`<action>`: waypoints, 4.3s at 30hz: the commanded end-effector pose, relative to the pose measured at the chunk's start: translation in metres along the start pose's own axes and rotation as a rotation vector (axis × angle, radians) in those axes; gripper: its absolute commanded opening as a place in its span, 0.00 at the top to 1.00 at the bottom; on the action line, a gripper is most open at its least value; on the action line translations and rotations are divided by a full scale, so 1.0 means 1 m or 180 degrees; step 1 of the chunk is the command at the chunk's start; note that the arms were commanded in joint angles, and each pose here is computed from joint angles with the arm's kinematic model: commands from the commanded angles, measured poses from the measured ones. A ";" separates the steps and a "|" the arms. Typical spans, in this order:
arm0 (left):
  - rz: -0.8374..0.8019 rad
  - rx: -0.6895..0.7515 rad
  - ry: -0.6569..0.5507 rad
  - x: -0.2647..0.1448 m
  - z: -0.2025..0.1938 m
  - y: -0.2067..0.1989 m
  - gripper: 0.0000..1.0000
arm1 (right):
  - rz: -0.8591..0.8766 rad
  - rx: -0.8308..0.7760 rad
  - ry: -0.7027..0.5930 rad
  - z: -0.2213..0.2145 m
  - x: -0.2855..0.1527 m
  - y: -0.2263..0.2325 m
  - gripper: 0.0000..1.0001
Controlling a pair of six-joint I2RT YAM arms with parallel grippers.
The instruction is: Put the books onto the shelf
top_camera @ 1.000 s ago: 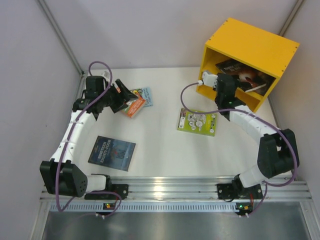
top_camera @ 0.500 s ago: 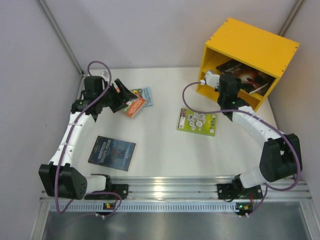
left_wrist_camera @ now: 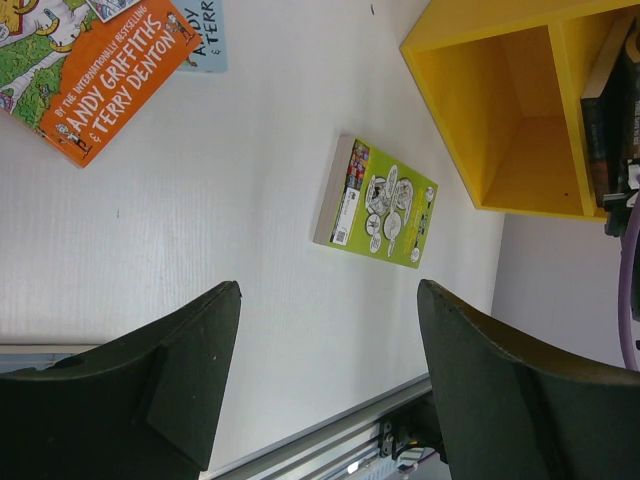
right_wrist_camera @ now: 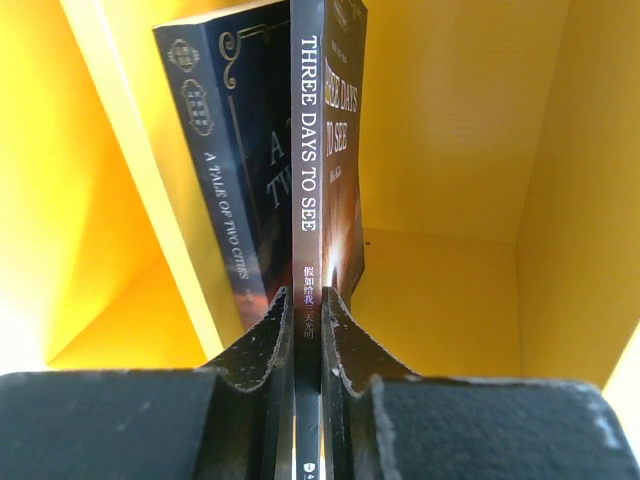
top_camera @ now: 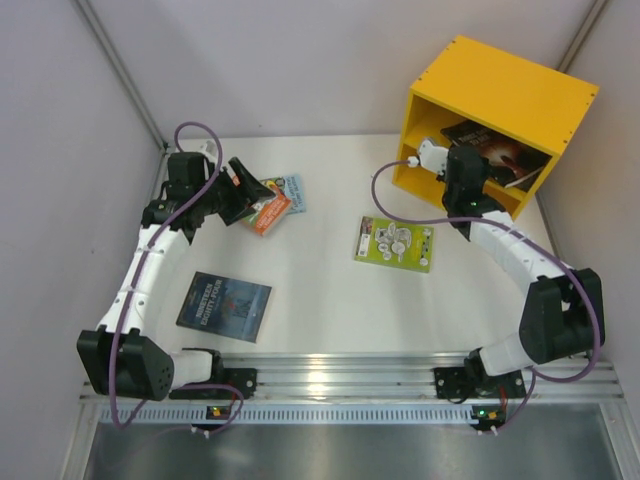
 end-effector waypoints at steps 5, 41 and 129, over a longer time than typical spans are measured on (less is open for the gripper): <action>-0.0176 0.0135 -0.0126 -0.009 0.007 -0.014 0.23 | -0.0401 0.0299 0.0151 -0.026 -0.001 -0.035 0.92; -0.0138 0.0126 -0.0145 -0.013 0.002 -0.009 0.23 | 0.0049 0.0372 -0.0221 0.013 -0.019 -0.019 0.69; -0.0052 0.0168 -0.0177 -0.009 0.005 -0.005 0.24 | -0.0151 0.0322 0.0274 -0.016 0.005 -0.016 1.00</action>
Point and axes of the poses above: each gripper's point midway between its finger pads, its own x axis out along the fingers, its own y axis along the line the jaws close on, z = x × y, the point moved 6 cm from there along -x, back along the fingers, and after that the axes turned 10 degrees about -x, right-handed, at the moved point
